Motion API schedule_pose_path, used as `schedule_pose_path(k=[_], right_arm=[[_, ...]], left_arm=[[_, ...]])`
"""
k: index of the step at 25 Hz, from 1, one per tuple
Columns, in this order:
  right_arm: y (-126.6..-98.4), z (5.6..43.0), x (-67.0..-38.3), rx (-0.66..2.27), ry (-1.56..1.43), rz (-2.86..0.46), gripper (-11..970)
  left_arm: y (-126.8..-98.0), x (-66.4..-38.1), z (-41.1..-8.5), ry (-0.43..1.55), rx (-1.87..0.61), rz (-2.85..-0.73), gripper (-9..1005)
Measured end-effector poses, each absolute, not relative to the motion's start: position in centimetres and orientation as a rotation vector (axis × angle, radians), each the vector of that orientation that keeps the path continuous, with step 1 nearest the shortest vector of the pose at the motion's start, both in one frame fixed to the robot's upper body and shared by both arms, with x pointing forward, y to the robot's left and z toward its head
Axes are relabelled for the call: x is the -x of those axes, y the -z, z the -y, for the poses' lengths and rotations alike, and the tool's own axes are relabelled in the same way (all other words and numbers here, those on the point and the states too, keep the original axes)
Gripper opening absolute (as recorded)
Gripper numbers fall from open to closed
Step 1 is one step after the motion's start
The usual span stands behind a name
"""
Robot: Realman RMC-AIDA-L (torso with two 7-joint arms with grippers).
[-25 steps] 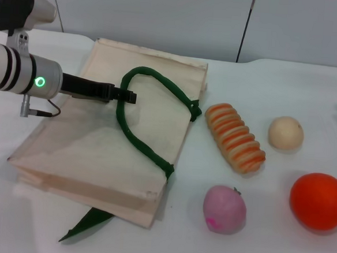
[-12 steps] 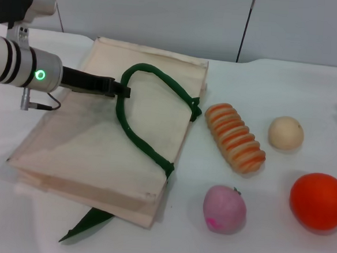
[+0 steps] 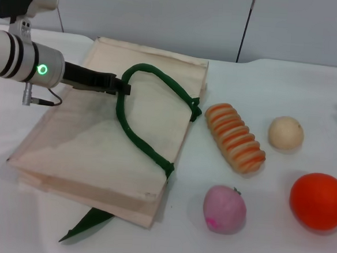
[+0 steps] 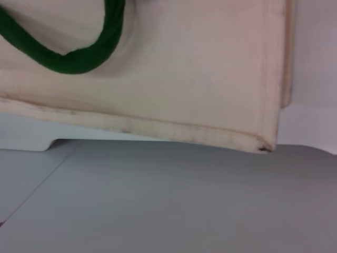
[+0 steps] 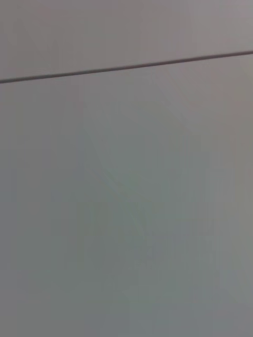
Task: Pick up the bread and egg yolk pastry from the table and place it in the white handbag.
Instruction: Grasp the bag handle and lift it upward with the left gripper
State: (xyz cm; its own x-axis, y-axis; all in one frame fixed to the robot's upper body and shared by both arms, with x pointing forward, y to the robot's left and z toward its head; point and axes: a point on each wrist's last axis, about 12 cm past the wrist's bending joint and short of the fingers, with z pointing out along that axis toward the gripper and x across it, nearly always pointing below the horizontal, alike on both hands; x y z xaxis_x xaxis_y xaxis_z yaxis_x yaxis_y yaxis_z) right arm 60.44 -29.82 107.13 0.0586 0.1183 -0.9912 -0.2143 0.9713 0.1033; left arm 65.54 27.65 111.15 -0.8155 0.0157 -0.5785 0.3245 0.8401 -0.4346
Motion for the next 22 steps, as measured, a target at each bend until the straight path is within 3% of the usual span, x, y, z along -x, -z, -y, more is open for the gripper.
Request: schedule_pose_path(k=[22], right_arm=[[-107.4, 29.3, -60.7, 0.083, -0.273, -1.484, 894]], left_arm=[[-111.1, -67.0, -25.8, 0.553, -0.329, -2.48, 429]])
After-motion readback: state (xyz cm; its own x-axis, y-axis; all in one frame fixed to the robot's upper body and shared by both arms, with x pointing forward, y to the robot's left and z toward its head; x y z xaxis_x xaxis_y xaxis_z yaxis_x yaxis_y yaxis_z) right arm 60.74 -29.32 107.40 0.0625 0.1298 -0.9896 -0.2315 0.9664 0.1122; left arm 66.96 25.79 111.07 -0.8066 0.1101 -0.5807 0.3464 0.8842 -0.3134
